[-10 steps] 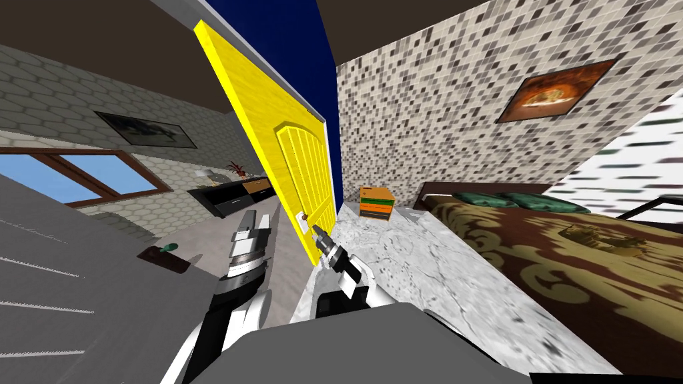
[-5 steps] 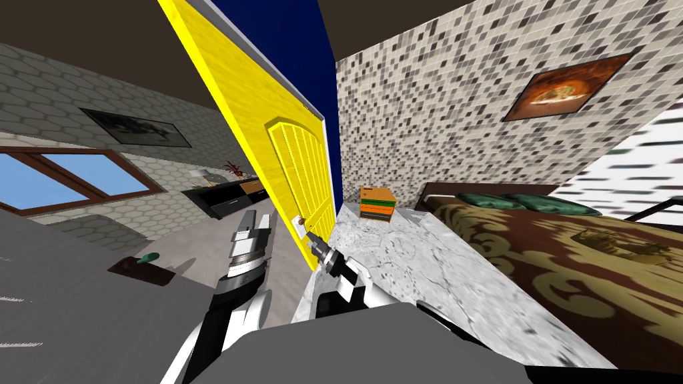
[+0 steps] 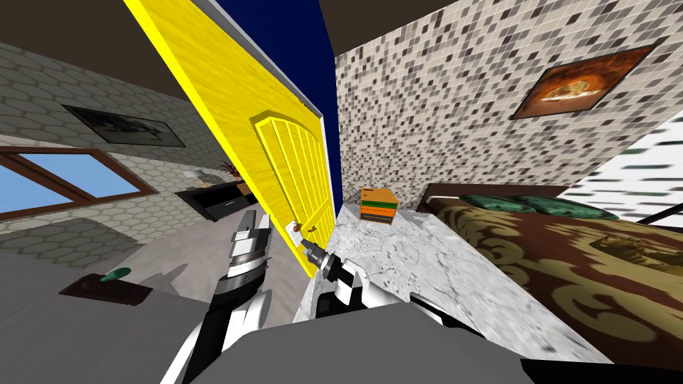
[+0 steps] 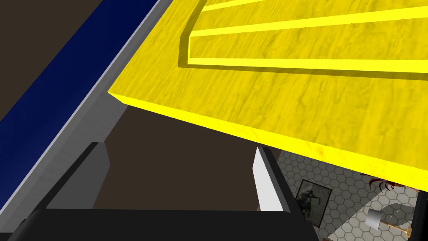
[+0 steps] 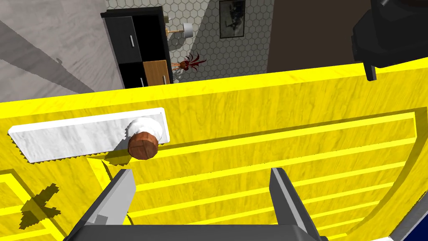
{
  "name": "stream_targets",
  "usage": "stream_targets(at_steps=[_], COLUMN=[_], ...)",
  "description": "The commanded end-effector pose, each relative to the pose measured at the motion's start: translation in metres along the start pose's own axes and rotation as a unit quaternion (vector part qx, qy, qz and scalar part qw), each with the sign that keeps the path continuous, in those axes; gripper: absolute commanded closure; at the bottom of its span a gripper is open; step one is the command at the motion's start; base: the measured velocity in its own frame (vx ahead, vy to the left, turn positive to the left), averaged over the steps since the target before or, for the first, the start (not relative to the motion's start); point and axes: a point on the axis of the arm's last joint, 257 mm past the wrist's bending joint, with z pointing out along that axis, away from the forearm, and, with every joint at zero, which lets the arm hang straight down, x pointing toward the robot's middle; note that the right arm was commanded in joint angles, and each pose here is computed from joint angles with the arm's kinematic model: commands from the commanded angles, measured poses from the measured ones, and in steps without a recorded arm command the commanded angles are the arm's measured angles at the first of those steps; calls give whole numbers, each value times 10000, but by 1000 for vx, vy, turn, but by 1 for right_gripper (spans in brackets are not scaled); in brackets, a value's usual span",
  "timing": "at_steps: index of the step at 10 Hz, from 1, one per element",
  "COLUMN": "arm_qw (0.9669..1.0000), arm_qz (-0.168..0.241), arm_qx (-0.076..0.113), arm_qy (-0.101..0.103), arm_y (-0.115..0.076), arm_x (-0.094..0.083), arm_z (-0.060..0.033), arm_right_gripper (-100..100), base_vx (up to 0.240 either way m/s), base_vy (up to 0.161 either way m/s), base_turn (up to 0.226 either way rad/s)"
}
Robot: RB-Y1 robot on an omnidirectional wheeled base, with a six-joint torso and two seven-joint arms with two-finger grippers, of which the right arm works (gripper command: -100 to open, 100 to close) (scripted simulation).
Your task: Push the door open
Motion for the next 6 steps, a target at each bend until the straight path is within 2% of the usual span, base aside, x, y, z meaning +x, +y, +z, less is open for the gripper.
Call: stream_targets(at_steps=[1, 2, 6], arm_qw=[9998, 9998, 9974], arm_qz=[1, 1, -38], arm_qx=[135, 135, 561], arm_qy=[111, 111, 459], arm_y=[-127, -127, -472], arm_x=[71, 71, 285], arm_z=[5, 5, -9], arm_right_gripper=[-100, -100, -100], base_vx=[137, 84, 146], base_vy=[-16, 2, -8], base_turn=[-4, 0, -6])
